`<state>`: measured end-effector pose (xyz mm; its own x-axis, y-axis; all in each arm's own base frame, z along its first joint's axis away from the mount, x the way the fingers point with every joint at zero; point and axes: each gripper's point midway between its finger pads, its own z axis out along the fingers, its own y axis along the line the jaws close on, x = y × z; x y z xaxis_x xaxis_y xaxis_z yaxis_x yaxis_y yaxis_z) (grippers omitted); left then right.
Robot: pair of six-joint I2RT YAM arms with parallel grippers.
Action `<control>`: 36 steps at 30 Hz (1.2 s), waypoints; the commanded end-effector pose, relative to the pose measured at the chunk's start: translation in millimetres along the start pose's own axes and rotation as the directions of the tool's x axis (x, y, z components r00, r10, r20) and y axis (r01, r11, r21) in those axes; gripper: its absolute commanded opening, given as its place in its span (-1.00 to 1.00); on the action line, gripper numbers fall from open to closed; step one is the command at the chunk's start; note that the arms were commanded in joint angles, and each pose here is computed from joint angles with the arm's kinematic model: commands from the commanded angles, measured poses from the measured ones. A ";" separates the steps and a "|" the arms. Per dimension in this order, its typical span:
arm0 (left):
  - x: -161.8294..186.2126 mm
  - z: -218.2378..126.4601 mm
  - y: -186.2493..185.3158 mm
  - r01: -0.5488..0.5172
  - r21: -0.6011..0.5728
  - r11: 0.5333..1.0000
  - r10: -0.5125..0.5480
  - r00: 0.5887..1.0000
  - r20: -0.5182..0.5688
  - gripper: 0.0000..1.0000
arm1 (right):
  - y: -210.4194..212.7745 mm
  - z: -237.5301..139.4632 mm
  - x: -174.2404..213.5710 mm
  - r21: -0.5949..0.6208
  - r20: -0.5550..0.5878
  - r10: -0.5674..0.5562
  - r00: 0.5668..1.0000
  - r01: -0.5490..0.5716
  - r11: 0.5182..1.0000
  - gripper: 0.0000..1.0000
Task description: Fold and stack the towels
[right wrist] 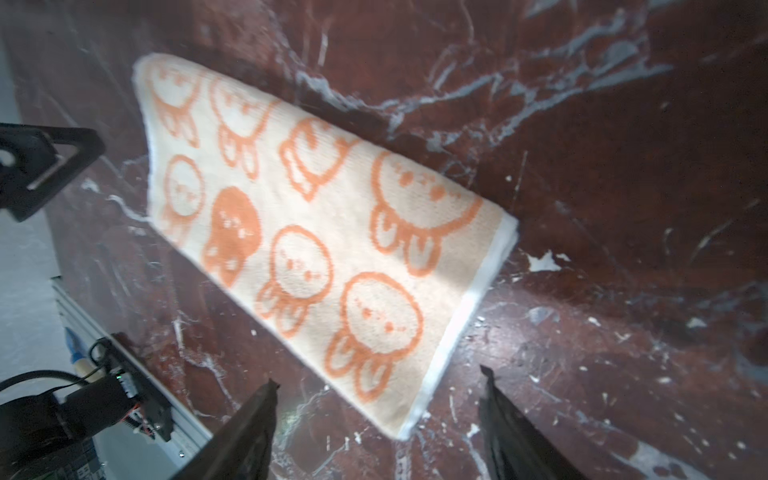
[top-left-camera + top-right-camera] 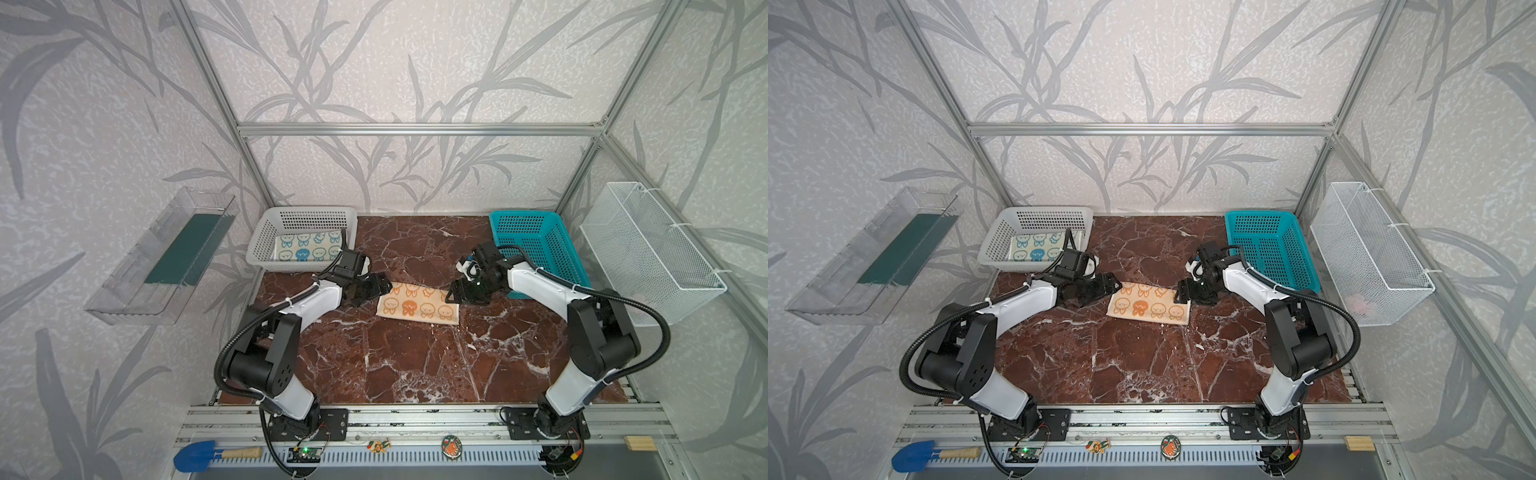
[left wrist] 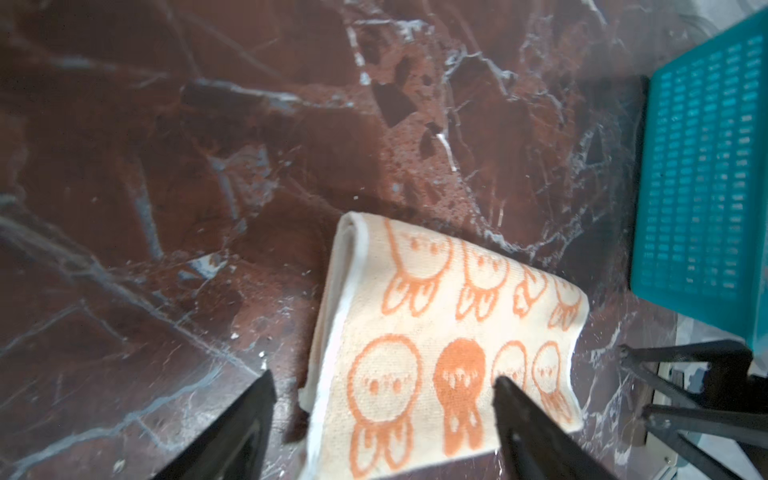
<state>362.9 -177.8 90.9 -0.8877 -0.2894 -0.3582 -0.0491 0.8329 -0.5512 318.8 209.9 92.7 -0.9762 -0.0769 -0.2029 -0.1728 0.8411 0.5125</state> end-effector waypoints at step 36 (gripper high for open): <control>34.4 12.8 8.9 -0.044 -0.172 0.984 0.007 0.978 -0.211 0.98 | -21.5 12.7 1.6 0.110 -0.038 -0.040 0.998 0.044 0.993 0.98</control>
<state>356.4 -203.2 91.6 -0.9278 -0.2285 -0.2949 -0.0561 0.8670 -0.4952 324.0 208.1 72.9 -0.9729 -0.1092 -0.2037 -0.1940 0.8650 0.4627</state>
